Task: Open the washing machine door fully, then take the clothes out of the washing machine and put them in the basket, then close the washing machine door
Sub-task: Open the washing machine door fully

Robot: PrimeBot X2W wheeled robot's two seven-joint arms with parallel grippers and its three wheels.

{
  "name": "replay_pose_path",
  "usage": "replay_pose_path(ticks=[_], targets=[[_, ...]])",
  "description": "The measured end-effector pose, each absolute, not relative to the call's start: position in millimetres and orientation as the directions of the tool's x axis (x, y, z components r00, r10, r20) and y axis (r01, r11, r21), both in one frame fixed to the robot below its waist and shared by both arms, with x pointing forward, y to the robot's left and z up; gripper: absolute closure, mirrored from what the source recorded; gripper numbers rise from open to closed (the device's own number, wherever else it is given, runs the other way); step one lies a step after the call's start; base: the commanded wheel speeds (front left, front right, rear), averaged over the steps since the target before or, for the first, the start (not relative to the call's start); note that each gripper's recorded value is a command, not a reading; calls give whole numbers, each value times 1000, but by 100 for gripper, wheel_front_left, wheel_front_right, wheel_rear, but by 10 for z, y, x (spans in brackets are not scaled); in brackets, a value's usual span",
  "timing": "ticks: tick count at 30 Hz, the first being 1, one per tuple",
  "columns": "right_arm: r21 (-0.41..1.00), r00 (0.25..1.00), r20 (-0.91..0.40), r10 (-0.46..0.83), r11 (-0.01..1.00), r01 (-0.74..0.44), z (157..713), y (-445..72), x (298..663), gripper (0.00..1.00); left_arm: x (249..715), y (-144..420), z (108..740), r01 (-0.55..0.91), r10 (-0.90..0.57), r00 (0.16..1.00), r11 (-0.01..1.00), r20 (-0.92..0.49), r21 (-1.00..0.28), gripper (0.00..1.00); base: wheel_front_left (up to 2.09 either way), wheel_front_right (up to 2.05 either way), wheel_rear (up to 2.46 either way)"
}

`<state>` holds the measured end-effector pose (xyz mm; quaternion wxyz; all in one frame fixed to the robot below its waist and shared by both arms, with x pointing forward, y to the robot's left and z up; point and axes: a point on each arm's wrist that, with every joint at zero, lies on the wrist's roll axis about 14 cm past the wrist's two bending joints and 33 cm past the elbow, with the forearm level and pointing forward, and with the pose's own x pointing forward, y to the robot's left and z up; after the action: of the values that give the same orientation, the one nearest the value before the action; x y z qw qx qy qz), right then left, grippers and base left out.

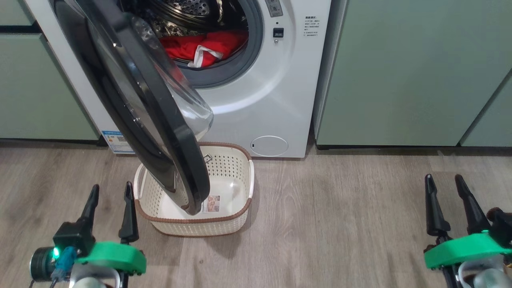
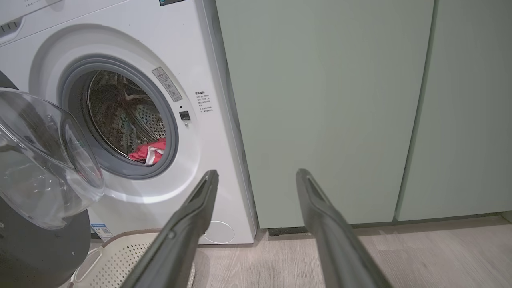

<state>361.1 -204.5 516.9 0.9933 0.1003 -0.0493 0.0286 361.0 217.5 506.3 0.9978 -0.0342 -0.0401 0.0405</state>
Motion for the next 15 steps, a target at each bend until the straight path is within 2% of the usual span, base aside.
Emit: replay_pose_path(ticks=[15], targets=[[167, 994, 92, 63, 983, -78, 5132, -1997, 3616, 0, 3618, 2167, 5038, -76, 81, 994, 995, 70, -71, 0, 0, 0, 0]])
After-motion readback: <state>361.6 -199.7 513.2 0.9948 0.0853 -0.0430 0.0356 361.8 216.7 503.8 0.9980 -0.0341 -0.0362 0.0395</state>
